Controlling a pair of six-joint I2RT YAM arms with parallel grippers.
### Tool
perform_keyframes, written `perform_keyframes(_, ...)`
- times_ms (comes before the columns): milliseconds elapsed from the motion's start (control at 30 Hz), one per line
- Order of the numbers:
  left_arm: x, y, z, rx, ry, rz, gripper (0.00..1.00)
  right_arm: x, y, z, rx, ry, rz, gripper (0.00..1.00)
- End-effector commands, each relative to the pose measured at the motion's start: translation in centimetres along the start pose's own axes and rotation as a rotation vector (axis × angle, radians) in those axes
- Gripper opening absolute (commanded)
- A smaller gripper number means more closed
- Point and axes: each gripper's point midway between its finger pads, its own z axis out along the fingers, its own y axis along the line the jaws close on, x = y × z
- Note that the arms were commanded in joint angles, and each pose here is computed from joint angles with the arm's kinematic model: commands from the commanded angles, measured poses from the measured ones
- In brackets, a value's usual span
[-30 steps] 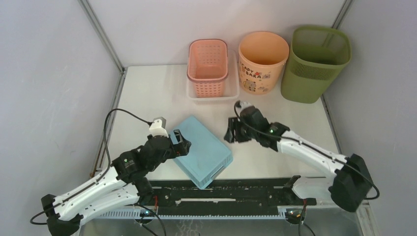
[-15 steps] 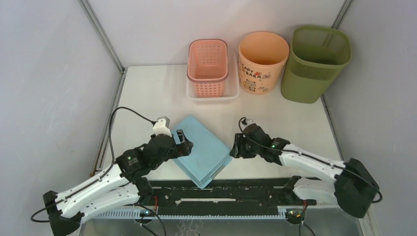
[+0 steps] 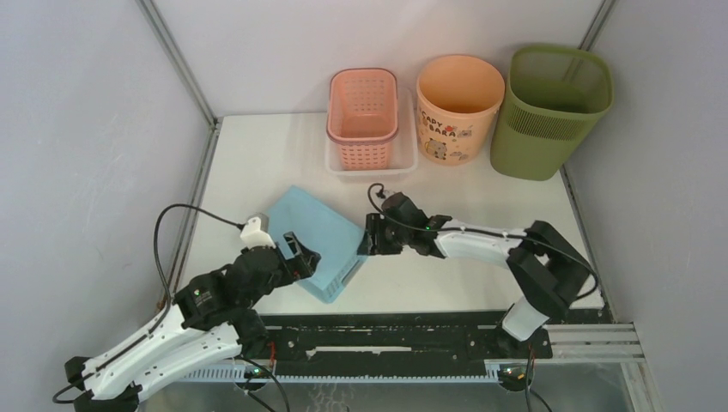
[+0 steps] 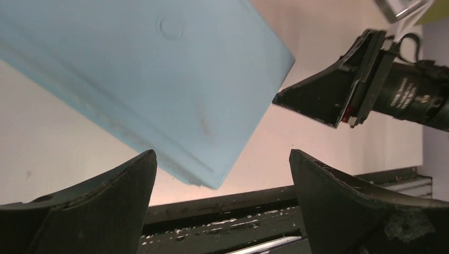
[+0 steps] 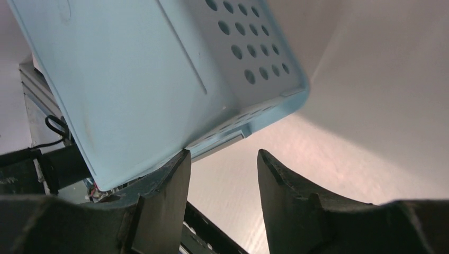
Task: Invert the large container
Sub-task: Move the container to the corner of the board.
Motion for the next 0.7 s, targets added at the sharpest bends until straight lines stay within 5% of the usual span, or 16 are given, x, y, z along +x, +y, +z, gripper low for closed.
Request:
perform_keyframes(0, 1.0, 3.9, -0.4, -0.164, 0.005, -0.072, 1.00, -4.4, 4.0, 1.7, -0.107, -0.069, -0.031, 0.58)
perform_keyframes(300, 1.0, 6.8, 0.3, -0.294, -0.068, -0.138, 1.00, -11.7, 8.2, 4.5, -0.259, -0.079, -0.045, 0.59)
perform_keyframes(667, 0.2, 8.2, 4.9, -0.393, -0.061, -0.159, 1.00, -7.5, 3.7, -4.0, -0.122, -0.123, -0.099, 0.63)
